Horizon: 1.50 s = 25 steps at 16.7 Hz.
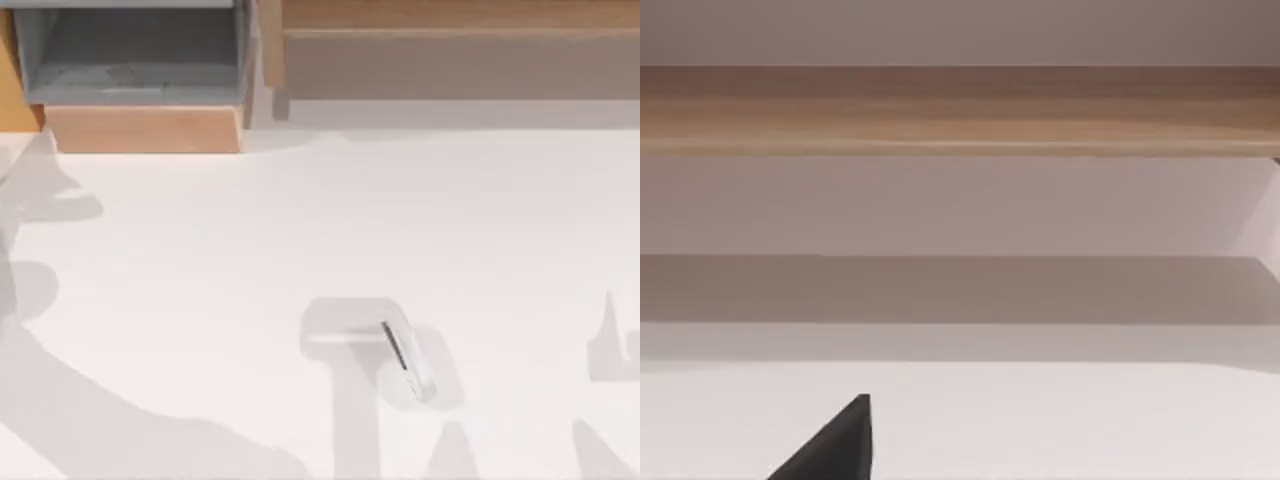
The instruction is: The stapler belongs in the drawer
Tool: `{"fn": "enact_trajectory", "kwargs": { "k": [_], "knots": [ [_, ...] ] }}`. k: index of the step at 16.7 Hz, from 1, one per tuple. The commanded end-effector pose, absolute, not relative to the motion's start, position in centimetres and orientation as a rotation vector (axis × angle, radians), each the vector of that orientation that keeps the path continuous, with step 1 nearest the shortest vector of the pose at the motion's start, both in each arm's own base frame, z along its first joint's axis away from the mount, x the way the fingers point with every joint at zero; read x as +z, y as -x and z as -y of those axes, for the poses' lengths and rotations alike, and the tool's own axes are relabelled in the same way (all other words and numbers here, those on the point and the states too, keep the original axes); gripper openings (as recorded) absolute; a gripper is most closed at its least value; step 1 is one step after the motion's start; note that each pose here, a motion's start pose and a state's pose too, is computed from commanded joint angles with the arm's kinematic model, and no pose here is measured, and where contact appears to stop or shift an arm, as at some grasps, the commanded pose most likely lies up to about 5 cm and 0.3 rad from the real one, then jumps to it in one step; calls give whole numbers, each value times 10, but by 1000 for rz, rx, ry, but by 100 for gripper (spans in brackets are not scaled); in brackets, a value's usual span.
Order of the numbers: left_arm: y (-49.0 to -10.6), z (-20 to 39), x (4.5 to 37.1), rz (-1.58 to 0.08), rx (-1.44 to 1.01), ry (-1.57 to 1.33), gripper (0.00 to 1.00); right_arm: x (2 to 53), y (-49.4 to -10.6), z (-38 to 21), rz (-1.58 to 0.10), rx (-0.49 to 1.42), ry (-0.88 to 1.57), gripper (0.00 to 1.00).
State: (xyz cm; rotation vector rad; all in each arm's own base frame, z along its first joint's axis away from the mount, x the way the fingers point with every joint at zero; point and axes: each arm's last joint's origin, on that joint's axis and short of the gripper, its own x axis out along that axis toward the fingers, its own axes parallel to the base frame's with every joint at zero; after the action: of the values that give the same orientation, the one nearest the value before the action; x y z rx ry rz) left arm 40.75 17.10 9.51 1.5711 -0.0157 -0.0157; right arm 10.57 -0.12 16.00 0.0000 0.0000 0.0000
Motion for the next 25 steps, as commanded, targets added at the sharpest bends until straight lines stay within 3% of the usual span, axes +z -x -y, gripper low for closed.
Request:
{"fn": "enact_trajectory", "kwargs": {
  "k": [16, 25],
  "knots": [
    [-433, -170, 95, 16, -16, -1571, 100, 160, -106, 1, 0, 0, 0, 100],
    [-433, -170, 95, 16, -16, -1571, 32, 160, -106, 1, 0, 0, 0, 100]
  ]
}}
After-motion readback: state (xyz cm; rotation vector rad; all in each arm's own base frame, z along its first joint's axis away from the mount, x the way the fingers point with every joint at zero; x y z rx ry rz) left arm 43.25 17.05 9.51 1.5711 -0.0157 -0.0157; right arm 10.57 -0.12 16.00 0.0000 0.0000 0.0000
